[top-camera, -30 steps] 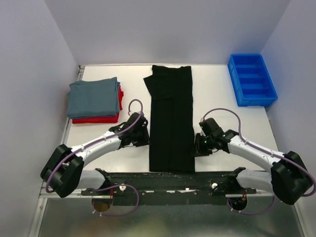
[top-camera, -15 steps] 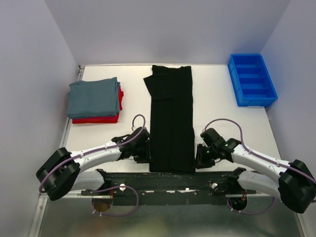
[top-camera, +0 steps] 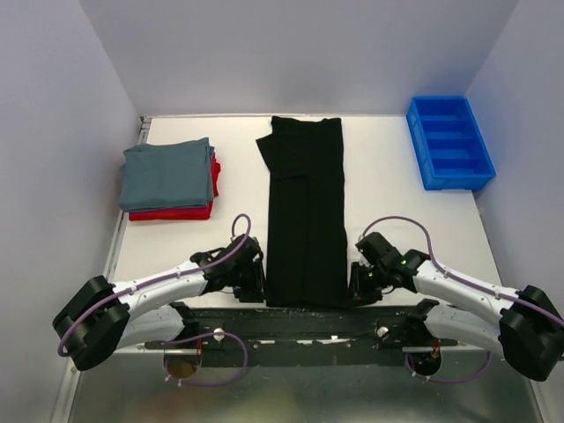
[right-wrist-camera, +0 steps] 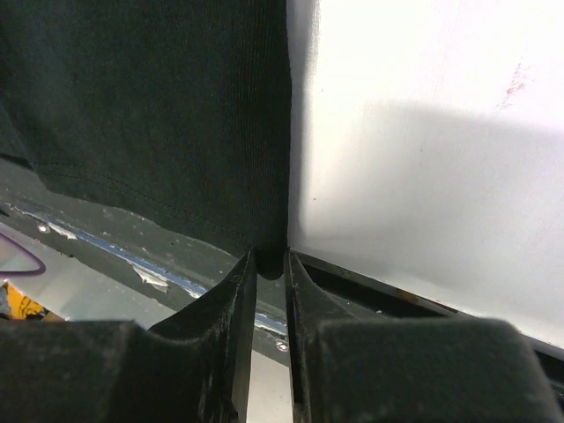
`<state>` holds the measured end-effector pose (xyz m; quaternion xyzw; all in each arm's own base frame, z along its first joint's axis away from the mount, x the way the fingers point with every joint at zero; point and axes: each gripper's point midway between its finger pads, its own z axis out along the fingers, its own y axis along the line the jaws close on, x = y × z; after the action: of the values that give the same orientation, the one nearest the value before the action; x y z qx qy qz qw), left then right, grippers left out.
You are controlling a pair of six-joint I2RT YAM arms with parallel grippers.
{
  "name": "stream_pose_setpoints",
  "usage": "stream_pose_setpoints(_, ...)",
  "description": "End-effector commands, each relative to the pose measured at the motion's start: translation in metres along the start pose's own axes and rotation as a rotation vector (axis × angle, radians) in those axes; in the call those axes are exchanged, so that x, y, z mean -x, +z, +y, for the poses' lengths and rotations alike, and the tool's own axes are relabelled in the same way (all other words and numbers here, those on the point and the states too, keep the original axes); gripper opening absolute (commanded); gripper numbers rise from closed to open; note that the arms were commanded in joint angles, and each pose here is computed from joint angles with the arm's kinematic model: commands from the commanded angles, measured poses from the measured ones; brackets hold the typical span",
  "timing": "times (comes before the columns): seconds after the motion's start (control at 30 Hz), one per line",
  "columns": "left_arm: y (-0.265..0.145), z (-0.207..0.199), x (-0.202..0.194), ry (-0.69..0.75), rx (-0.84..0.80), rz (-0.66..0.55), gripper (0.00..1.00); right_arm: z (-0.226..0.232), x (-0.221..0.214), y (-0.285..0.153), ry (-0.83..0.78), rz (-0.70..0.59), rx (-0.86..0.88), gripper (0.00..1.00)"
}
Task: Fold and stack the t-shirts
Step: Grab the bottom of the folded rectangular tshirt with both arms
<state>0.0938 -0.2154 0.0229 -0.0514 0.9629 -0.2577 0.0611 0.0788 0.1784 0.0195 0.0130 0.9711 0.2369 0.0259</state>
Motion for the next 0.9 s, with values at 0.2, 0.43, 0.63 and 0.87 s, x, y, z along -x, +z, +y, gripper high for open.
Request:
stream_pose_setpoints(0.2, 0.005, -0.003, -0.015, -0.027, -0.039, 0.079, 0.27, 0.005, -0.005, -0.005, 0.011, 0.017, 0.016, 0.2)
stream_pose_setpoints(0.43, -0.007, -0.01, -0.011, -0.02, -0.052, 0.048, 0.0, 0.012, 0.001, -0.017, 0.003, -0.004, 0.007, 0.01)
stream_pose_setpoints(0.63, -0.022, -0.026, -0.004, -0.019, -0.095, 0.022, 0.0, 0.013, 0.01, -0.047, -0.008, -0.077, -0.043, 0.01)
stream_pose_setpoints(0.87, -0.044, -0.063, 0.035, 0.012, -0.179, -0.083, 0.0, 0.034, 0.044, -0.072, -0.065, -0.203, -0.055, 0.01)
